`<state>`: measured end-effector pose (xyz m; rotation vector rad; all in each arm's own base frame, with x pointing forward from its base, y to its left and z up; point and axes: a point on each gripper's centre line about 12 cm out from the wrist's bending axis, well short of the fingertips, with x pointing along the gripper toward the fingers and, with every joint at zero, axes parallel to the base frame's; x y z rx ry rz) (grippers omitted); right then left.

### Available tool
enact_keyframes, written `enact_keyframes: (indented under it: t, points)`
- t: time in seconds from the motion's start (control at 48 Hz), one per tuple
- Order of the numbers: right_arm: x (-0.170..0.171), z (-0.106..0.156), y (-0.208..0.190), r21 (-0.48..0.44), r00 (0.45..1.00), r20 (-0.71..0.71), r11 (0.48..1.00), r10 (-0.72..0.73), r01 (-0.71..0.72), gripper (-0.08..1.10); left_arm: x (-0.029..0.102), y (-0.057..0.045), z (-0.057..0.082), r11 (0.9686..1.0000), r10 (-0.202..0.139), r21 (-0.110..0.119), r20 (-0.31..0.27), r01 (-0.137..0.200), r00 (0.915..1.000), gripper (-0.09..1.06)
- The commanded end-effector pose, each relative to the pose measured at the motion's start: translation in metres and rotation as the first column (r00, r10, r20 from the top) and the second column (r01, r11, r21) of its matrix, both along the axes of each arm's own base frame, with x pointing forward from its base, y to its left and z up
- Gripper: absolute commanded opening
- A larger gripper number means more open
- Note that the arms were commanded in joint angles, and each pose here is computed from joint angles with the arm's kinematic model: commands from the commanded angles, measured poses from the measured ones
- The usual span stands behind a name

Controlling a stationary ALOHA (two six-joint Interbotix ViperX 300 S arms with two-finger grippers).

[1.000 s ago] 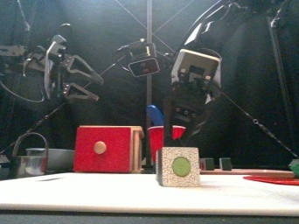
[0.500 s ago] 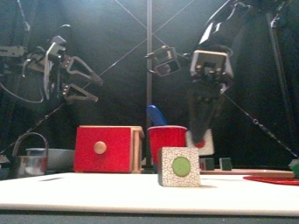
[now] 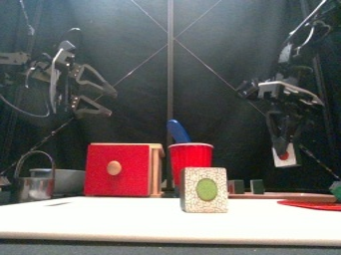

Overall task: Place sushi on board then cut the sushi with the knife then place the pieces on the plate
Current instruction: Place the 4 sushi pieces on the plate

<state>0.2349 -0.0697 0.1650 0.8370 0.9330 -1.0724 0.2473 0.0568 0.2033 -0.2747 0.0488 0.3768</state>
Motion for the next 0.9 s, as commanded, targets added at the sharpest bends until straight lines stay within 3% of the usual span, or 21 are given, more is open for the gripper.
enact_keyframes:
  t: [0.021, 0.271, 0.5, 0.896]
  points:
    - [-0.003, 0.001, -0.015, -0.032, 0.995, 0.041, 0.995, -0.092, 0.094, 0.55, 0.004, -0.003, 0.006, 0.9997, -0.019, 0.014, 0.02, 0.019, 0.9996, 0.96]
    - [0.003, -0.011, -0.036, -0.046, 0.978, 0.106, 0.982, -0.18, 0.186, 0.57, 0.005, -0.009, 0.006, 0.9979, -0.055, 0.036, 0.014, 0.054, 0.9984, 0.96]
    - [0.004, -0.036, -0.042, -0.048, 0.981, 0.029, 0.98, -0.191, 0.192, 0.65, 0.006, -0.013, 0.006, 0.9936, -0.089, 0.071, 0.007, 0.088, 0.9961, 0.96]
    - [0.011, -0.032, -0.044, -0.05, 0.982, 0.052, 0.982, -0.182, 0.184, 0.83, 0.005, -0.014, 0.005, 0.9928, -0.095, 0.073, 0.004, 0.095, 0.9955, 0.96]
